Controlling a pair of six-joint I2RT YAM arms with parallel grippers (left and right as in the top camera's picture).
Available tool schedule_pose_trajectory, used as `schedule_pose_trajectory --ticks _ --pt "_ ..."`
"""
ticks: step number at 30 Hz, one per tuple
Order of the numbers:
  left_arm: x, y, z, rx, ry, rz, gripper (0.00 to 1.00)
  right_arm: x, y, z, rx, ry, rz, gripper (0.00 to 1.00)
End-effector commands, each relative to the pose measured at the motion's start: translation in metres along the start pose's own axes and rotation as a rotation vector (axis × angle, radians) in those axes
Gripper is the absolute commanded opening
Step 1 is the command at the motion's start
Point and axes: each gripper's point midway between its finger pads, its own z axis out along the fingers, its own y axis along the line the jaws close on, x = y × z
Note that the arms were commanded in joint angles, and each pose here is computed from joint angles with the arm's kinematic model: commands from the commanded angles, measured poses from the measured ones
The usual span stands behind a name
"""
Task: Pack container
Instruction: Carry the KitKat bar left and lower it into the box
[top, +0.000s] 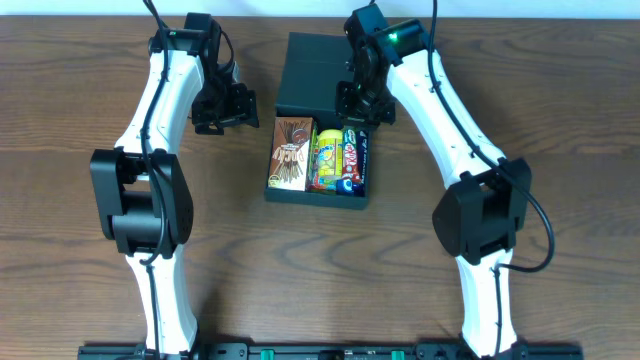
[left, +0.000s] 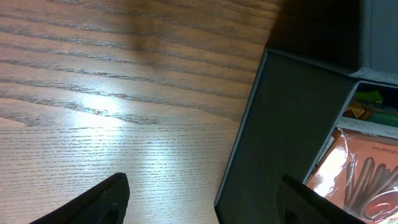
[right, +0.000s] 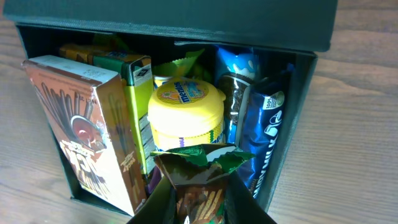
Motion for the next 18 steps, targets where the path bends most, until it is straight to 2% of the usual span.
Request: schedule_pose_trajectory --ticks 1,2,3,5,12,16,17,18 --pt "-0.003 -0.005 -0.01 0.004 -0.025 0.005 0.77 0.002 -0.001 -0.004 0.015 -0.012 0.018 0.43" --pt "-0.003 -0.005 -0.01 0.004 -0.025 0.005 0.77 0.002 -0.001 -0.004 0.016 -0.011 0.017 0.6" --pt "-0.003 -0.005 -0.01 0.004 -0.025 0.006 0.77 0.002 -0.001 -0.004 0.016 -0.011 0.015 0.68" --pt "-0.003 -0.005 -0.01 0.004 -0.025 0.005 0.77 0.002 -0.001 -0.004 0.016 -0.011 0.016 0.71" --pt "-0.004 -0.005 -0.01 0.005 -0.028 0.006 0.77 -0.004 -0.007 -0.006 0.023 -0.027 0.008 0.7" --pt "-0.008 -0.006 -0.01 0.008 -0.044 0.01 0.75 -0.017 -0.02 -0.011 0.02 -0.057 0.039 0.64" --pt "-0.009 -0.006 -0.01 0.009 -0.05 0.012 0.75 -0.021 -0.027 -0.013 0.019 -0.064 0.055 0.58" --pt "-0.01 -0.006 -0.01 0.01 -0.053 0.012 0.75 -0.024 -0.034 -0.015 0.015 -0.066 0.062 0.37"
